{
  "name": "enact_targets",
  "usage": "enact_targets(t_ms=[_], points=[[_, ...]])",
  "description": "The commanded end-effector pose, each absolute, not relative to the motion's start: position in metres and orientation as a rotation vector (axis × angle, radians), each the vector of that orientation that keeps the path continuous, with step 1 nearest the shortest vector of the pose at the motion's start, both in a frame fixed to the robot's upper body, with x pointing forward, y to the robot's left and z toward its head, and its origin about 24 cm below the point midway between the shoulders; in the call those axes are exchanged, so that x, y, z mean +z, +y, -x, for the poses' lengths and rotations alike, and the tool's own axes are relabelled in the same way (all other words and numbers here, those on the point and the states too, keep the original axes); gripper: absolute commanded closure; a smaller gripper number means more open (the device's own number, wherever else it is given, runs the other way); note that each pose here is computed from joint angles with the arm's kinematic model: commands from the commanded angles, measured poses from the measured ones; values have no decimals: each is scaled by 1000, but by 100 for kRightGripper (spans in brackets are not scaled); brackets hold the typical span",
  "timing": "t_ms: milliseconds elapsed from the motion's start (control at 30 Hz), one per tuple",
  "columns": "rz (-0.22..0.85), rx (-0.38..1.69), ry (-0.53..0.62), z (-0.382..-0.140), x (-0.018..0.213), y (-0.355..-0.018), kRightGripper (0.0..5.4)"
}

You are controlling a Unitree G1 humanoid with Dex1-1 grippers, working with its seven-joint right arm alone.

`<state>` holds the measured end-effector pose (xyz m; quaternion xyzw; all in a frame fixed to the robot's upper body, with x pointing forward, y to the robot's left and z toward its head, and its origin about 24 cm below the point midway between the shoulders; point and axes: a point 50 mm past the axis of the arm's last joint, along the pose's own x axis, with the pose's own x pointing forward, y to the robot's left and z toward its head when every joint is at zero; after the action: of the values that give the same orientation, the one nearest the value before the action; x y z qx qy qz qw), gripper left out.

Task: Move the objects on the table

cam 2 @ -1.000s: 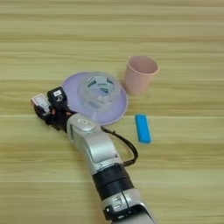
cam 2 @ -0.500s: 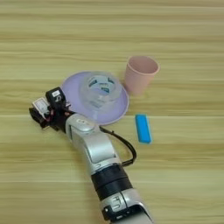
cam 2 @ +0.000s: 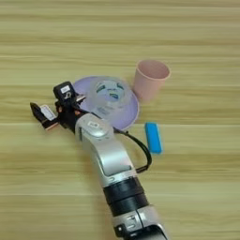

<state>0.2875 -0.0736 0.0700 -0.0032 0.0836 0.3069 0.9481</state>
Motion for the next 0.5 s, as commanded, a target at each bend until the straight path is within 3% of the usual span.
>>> enact_targets(t_ms=[33,300,500], points=[[23,599,-7,-296,110,-78,4],[35,500,-105,-280,132,-117,4],[67,372,-78,-256,136,-167,4]])
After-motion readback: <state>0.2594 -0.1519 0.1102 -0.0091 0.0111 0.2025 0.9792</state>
